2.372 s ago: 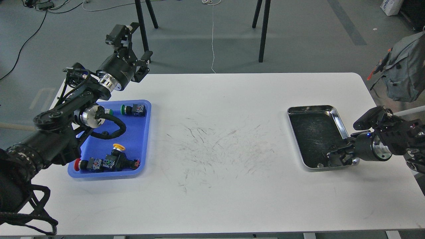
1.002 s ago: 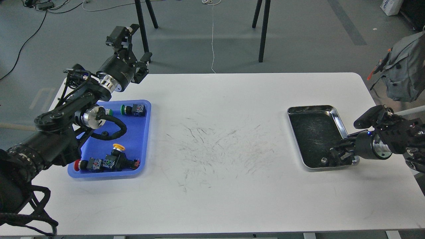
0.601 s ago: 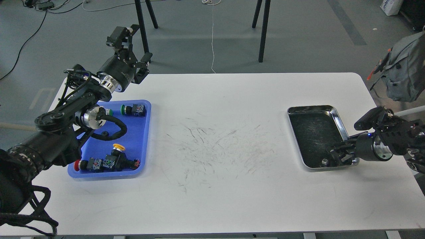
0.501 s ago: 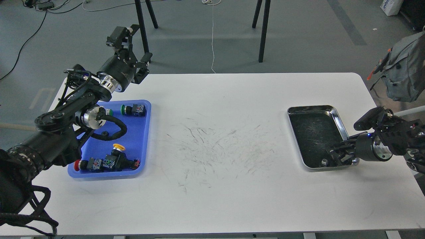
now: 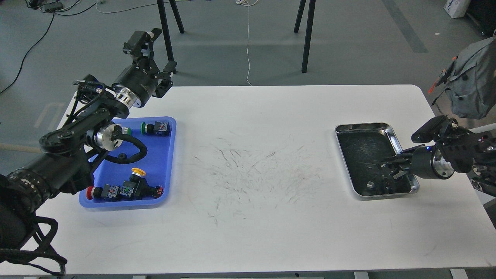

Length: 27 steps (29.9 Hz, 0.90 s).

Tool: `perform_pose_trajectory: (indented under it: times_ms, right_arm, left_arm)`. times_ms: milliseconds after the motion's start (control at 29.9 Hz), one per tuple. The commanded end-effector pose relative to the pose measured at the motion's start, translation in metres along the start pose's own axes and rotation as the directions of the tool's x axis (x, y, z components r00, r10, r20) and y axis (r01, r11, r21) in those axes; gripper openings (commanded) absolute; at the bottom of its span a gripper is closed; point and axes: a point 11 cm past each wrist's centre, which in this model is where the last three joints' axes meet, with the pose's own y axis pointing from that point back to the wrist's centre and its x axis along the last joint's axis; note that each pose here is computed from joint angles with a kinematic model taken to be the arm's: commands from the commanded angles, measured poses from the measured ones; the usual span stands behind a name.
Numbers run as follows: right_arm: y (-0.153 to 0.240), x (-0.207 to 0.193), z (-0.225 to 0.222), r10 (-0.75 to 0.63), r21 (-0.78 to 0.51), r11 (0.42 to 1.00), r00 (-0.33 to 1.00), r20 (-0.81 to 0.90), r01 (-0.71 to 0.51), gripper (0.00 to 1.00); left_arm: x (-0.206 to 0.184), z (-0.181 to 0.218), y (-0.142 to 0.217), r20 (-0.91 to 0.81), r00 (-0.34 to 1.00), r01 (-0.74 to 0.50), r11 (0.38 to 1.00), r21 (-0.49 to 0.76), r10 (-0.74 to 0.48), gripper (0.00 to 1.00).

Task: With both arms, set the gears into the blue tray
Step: 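Carry the held gear with the right gripper toward the table center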

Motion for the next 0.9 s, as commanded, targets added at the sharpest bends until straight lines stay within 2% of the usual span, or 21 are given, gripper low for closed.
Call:
perform_pose_trajectory:
  times_ms: [0,167,267,368,501,635,768,869]
  right_arm:
    - [-0.002,0.015,-0.004,0.053,0.015,0.998,0.998,0.017,-0.053,0.02]
    - [-0.008,0.061,-0.028,0.206,0.097,0.973,0.977,0.051,-0.21,0.02]
    - [-0.014,0.095,-0.044,0.32,0.129,0.936,0.944,0.084,-0.328,0.02]
    - [-0.024,0.133,-0.077,0.483,0.193,0.844,0.866,0.128,-0.5,0.02]
    - [-0.045,0.151,-0.119,0.564,0.251,0.764,0.804,0.187,-0.594,0.02]
    - [-0.068,0.145,-0.164,0.592,0.31,0.702,0.768,0.246,-0.641,0.02]
    - [-0.087,0.126,-0.211,0.561,0.375,0.673,0.77,0.304,-0.638,0.02]
    - [-0.095,0.119,-0.229,0.552,0.399,0.661,0.772,0.316,-0.636,0.02]
  left_arm:
    - [0.003,0.001,0.002,0.003,1.0,-0.003,1.0,0.001,0.003,1.0]
    - [0.005,0.001,0.004,0.001,1.0,-0.002,1.0,0.001,0.002,1.0]
    - [0.013,0.003,0.008,0.011,1.0,-0.011,1.0,0.004,0.011,1.0]
    - [0.021,0.007,0.011,0.023,1.0,-0.019,1.0,0.002,0.019,1.0]
    - [0.031,0.013,0.015,0.042,0.999,-0.028,1.0,0.0,0.028,1.0]
    - [0.031,0.017,0.014,0.042,0.999,-0.022,1.0,-0.005,0.022,1.0]
    - [0.04,0.021,0.019,0.052,0.998,-0.025,1.0,-0.004,0.026,1.0]
    - [0.044,0.022,0.022,0.056,0.998,-0.029,1.0,-0.002,0.029,1.0]
